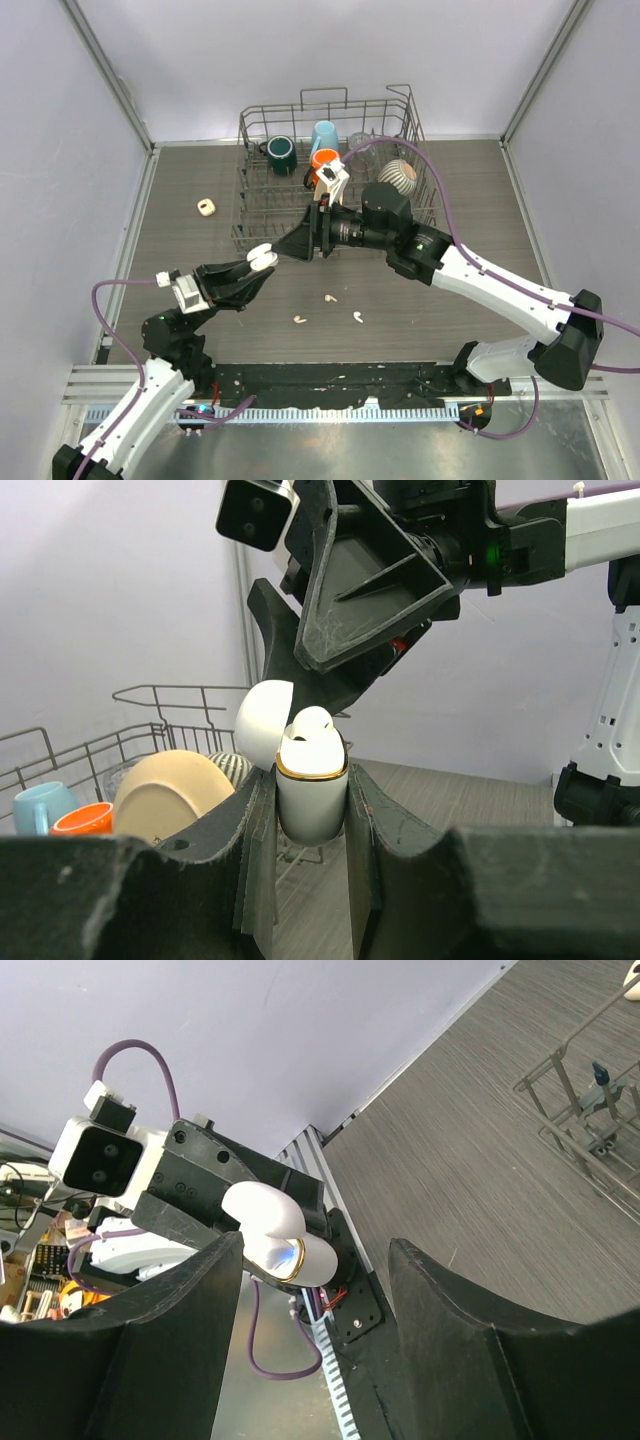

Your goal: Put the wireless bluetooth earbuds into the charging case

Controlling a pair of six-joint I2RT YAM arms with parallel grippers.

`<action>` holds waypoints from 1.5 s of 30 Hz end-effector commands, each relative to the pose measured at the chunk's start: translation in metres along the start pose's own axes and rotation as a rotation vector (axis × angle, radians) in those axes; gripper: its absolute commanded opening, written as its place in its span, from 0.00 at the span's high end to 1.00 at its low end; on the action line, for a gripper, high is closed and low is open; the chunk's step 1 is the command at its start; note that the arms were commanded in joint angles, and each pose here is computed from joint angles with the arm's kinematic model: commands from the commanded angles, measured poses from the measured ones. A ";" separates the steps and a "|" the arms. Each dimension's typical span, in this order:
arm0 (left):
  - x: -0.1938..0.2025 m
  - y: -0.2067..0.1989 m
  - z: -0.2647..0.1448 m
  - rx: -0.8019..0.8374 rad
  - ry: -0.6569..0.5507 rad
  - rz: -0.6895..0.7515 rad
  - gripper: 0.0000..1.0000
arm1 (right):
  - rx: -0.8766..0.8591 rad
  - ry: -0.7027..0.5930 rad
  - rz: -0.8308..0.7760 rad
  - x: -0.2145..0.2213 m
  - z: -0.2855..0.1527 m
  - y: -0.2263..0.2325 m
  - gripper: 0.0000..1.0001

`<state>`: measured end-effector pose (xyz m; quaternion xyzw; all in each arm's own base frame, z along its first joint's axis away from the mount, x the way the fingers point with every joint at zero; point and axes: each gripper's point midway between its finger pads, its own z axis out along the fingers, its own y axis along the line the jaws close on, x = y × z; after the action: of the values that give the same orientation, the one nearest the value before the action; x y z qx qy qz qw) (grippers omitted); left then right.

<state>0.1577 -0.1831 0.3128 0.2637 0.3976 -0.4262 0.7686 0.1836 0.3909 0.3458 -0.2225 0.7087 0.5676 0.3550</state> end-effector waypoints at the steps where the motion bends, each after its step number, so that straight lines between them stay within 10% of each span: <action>1: -0.012 -0.004 0.005 0.029 -0.031 0.030 1.00 | 0.004 -0.038 -0.036 -0.017 0.001 0.005 0.35; 26: -0.009 0.000 -0.005 -0.024 -0.032 0.039 1.00 | 0.042 -0.231 -0.132 -0.048 -0.046 0.020 0.35; 36: -0.017 -0.004 -0.013 -0.036 -0.032 0.060 1.00 | 0.701 0.034 -0.051 0.060 -0.105 -0.129 0.39; 45: -0.017 -0.003 -0.015 -0.046 -0.034 0.065 1.00 | 0.849 0.313 -0.023 0.157 -0.127 -0.190 0.48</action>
<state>0.1421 -0.1687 0.3144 0.2561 0.3886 -0.4041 0.7874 0.1869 0.2454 0.1344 -0.1365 0.9152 0.2136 0.3132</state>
